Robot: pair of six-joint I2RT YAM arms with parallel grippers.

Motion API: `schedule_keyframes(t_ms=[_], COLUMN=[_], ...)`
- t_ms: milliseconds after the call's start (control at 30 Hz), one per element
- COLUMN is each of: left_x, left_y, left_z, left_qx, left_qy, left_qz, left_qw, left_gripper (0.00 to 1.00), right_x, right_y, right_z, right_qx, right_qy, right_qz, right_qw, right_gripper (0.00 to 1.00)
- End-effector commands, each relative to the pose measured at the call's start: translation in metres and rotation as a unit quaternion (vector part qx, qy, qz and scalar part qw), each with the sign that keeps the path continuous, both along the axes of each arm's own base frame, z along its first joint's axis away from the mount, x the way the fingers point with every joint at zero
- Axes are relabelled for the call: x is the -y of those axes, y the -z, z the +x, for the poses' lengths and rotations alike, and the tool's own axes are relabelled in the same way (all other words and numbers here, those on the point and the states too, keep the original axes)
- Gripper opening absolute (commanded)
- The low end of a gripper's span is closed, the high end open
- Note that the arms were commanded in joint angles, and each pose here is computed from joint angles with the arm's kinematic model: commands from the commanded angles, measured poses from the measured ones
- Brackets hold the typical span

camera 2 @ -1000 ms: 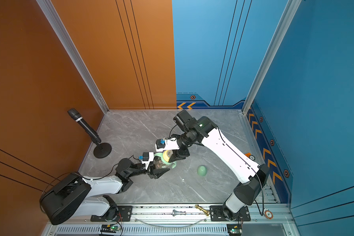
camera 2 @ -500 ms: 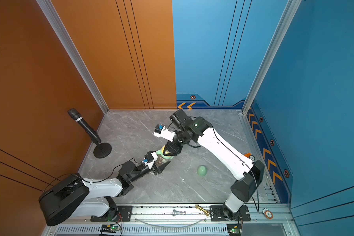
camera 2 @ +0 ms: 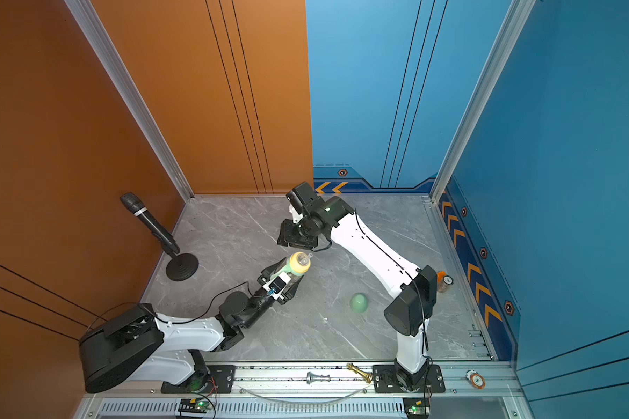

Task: Assemble the baby bottles
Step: Screw the nipple onto the baby bottle.

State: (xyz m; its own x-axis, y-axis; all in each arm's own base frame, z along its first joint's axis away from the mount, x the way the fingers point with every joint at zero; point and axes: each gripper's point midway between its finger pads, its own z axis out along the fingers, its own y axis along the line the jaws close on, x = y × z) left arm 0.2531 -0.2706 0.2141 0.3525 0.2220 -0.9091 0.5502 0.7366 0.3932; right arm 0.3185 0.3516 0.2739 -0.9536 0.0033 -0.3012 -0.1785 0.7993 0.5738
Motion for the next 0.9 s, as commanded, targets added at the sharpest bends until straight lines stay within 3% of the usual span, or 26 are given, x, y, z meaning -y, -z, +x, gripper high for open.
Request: schedule_keyframes(t_ms=[0, 233, 300, 367, 400, 467, 500, 567, 633, 733, 867], left_x=[0.004, 0.005, 0.002, -0.001, -0.001, 0.001, 0.004, 0.01, 0.013, 0.015, 0.021], left_y=[-0.019, -0.015, -0.02, -0.027, -0.031, -0.037, -0.039, -0.04, -0.037, -0.03, -0.016], left_z=[-0.012, -0.02, -0.02, -0.023, -0.025, -0.033, -0.039, -0.044, -0.048, -0.051, -0.054], left_qx=[0.014, -0.029, -0.052, -0.084, -0.1, -0.123, -0.133, -0.163, -0.178, -0.197, -0.221], left_qy=[0.035, 0.075, 0.107, 0.157, 0.191, 0.246, 0.273, 0.318, 0.337, 0.352, 0.359], left_qz=[-0.044, -0.084, -0.115, -0.148, -0.16, -0.169, -0.167, -0.165, -0.162, -0.155, -0.126], left_qw=[0.998, 0.993, 0.986, 0.973, 0.963, 0.946, 0.938, 0.919, 0.91, 0.902, 0.898], left_gripper=[0.03, 0.03, 0.03, 0.04, 0.04, 0.04, 0.04, 0.05, 0.05, 0.05, 0.05], right_x=[0.015, 0.083, 0.1, 0.115, 0.113, 0.113, 0.115, 0.121, 0.119, 0.113, 0.102], right_y=[-0.089, -0.143, -0.151, -0.143, -0.137, -0.102, -0.082, -0.041, -0.037, -0.059, -0.054], right_z=[0.016, 0.031, 0.029, 0.018, 0.005, -0.026, -0.039, -0.073, -0.085, -0.09, -0.11], right_qx=[0.063, 0.097, 0.14, 0.201, 0.229, 0.29, 0.322, 0.379, 0.422, 0.456, 0.439], right_qy=[0.051, 0.082, 0.04, -0.051, -0.122, -0.269, -0.333, -0.462, -0.502, -0.505, -0.563], right_qz=[0.111, 0.155, 0.144, 0.09, 0.076, 0.034, 0.008, -0.038, -0.041, 0.007, -0.01], right_qw=[0.99, 0.98, 0.979, 0.974, 0.963, 0.918, 0.886, 0.801, 0.754, 0.732, 0.7], right_gripper=[0.6, 0.64, 0.67, 0.56, 0.55, 0.56, 0.58, 0.78, 0.84, 0.85, 0.86])
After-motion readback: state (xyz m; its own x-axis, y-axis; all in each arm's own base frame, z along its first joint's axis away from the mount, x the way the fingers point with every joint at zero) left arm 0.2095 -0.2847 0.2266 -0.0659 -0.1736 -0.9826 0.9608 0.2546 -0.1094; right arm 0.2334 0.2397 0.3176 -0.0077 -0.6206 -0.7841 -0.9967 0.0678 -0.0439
